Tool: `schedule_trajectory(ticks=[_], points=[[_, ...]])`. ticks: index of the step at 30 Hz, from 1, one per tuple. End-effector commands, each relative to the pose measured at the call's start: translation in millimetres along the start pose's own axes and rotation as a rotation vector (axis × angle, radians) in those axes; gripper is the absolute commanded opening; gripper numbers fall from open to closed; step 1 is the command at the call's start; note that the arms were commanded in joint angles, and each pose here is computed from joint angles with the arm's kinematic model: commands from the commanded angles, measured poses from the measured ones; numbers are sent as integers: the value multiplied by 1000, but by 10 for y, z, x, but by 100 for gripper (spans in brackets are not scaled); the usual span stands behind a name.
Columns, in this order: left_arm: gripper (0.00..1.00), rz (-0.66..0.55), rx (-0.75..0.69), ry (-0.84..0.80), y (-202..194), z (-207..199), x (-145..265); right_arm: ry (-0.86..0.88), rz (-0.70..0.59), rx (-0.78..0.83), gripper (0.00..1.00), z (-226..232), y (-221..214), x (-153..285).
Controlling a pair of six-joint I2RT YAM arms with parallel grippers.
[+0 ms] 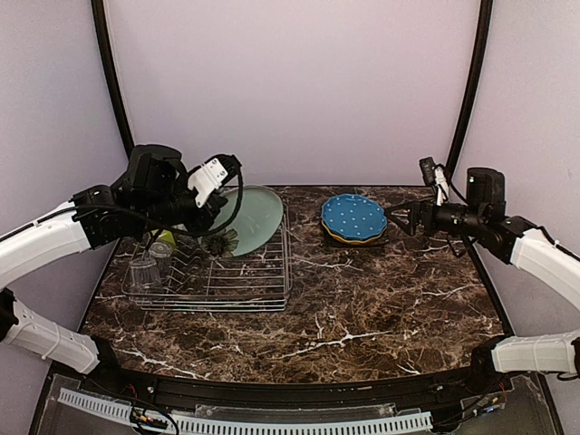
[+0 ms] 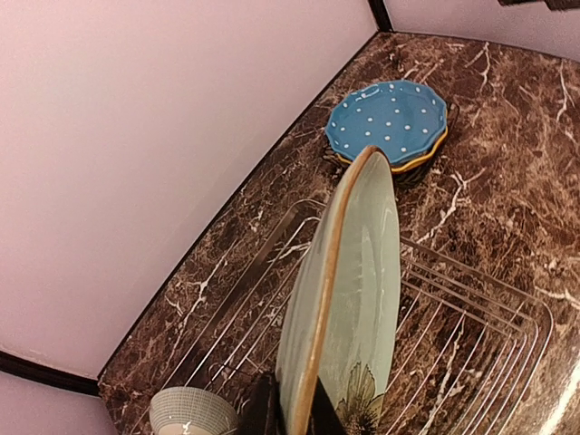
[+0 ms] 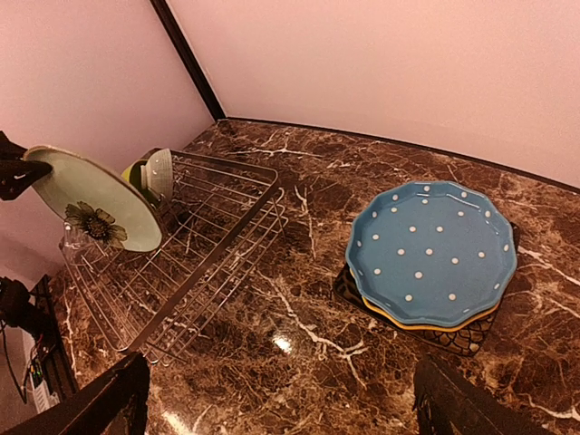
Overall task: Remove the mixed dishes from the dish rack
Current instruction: Grab the plate from the dish rack, then pass from the left arm to the right
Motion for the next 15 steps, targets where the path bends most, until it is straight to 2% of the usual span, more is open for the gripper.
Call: schedule_trajectory(ticks=[1, 7, 11, 15], points=[[1, -247, 272, -6, 582, 326, 272, 102, -40, -25, 99, 135, 141, -60], [1, -272, 427, -59, 764, 389, 276, 196, -65, -54, 98, 264, 234, -173], [1, -316, 558, -168, 892, 341, 274, 300, -79, -44, 96, 429, 326, -269], [1, -362, 607, -276, 949, 217, 266, 377, -81, -54, 92, 547, 408, -365]])
Point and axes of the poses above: each gripper's point midway between its finger pads, its own x axis back along the fingers, its own z axis along the line the jaws close on, y = z × x, the point moved 4 cm from there along x, back along the fingers, and after that the axes turned 8 degrees about x, right-handed, at the moved point
